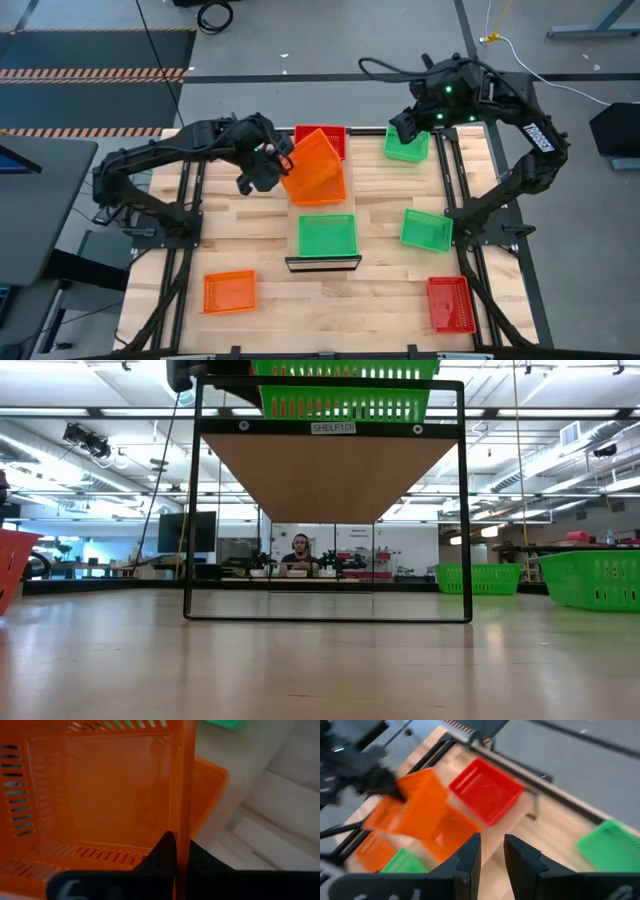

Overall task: Stack baskets on shelf by color
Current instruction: Stack the top orange basket on top of the orange basket on the shelf

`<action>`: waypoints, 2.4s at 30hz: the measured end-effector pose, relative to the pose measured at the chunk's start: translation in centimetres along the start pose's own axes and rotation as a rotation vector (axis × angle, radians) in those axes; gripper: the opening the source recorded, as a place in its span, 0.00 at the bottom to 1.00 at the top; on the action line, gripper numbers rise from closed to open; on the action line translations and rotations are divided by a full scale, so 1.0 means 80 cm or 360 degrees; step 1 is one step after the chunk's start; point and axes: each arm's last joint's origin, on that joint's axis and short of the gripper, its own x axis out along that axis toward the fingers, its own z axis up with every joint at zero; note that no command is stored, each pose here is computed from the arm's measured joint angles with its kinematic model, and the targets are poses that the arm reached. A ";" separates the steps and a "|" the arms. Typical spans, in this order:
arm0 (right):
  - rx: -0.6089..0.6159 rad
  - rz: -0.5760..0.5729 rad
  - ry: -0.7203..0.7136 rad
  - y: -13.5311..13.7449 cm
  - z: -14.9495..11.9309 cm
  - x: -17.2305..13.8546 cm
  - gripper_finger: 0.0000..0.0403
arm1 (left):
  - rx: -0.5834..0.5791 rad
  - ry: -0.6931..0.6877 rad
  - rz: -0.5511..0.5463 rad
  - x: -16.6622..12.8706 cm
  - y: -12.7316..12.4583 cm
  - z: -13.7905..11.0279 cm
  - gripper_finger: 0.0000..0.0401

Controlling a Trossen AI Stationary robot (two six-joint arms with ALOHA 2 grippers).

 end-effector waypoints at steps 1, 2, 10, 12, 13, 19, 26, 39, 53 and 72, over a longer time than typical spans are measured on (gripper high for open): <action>0.0001 0.0021 0.0012 0.005 -0.001 0.002 0.22 | 0.0028 0.0005 -0.0022 0.003 0.001 0.000 0.01; 0.0005 0.0037 0.0017 0.009 -0.002 0.005 0.22 | 0.0056 0.0007 -0.0032 0.005 0.003 0.000 0.01; 0.0083 0.0146 0.0094 0.049 0.004 0.062 0.22 | 0.0140 0.0065 -0.0034 0.016 0.014 0.001 0.01; 0.0118 0.0178 0.0160 0.058 0.006 0.085 0.24 | 0.0140 0.0063 -0.0010 0.016 0.016 0.001 0.01; 0.0132 0.0192 0.0190 0.062 0.006 0.095 0.25 | 0.0139 0.0067 -0.0020 0.016 0.015 0.001 0.01; 0.0160 0.0258 0.0194 0.070 0.016 0.127 0.38 | 0.0134 0.0123 -0.0094 0.015 0.009 -0.002 0.01; 0.0174 0.0248 0.0263 0.068 0.017 0.143 0.52 | 0.0128 0.0147 -0.0043 0.015 0.012 -0.001 0.01; 0.0134 0.0126 0.0301 0.068 0.015 0.177 0.46 | 0.0092 0.0085 0.0073 0.003 0.021 0.016 0.01; 0.0113 0.0057 0.0275 0.060 0.018 0.173 0.02 | -0.0336 0.0058 0.0243 -0.033 0.041 0.023 0.13; 0.0472 -0.0178 0.0332 0.067 -0.006 0.162 0.01 | -0.0807 0.0114 0.0353 -0.114 0.045 0.024 0.47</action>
